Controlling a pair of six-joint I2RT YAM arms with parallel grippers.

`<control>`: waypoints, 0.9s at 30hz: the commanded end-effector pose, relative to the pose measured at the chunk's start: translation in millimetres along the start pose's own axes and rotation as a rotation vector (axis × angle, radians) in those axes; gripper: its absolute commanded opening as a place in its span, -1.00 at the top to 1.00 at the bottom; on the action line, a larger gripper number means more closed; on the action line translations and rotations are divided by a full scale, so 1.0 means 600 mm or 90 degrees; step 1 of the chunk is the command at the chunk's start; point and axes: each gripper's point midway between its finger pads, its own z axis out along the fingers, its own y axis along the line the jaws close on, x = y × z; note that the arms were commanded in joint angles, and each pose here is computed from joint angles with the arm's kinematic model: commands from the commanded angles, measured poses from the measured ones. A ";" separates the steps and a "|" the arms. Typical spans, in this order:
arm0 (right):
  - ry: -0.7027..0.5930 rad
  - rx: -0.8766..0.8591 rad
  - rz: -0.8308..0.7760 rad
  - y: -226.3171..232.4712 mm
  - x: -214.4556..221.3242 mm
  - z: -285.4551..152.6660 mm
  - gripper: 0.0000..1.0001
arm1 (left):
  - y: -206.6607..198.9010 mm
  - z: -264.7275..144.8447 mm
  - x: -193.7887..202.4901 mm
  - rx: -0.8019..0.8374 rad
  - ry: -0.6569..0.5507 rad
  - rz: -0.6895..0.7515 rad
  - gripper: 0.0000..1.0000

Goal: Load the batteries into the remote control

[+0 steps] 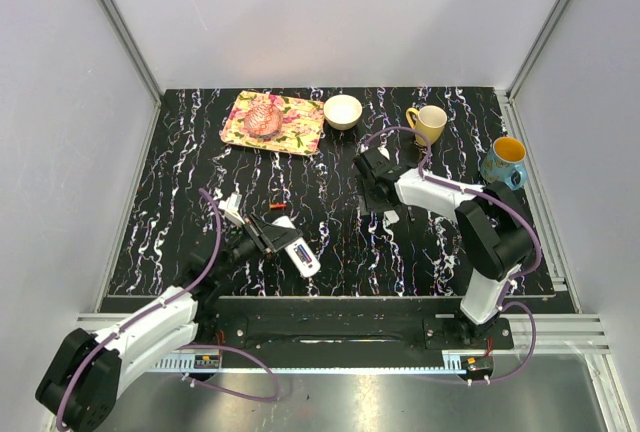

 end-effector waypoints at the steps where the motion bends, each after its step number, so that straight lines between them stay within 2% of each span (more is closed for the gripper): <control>1: -0.017 -0.008 0.010 -0.006 -0.011 0.001 -0.30 | -0.027 0.007 -0.015 0.026 -0.016 0.019 1.00; 15: -0.011 0.011 0.020 -0.030 0.004 0.014 -0.36 | -0.022 0.012 -0.014 0.019 -0.015 0.015 1.00; 27: 0.004 -0.023 0.047 -0.029 0.013 0.025 -0.35 | -0.018 0.018 -0.012 0.013 -0.011 0.013 1.00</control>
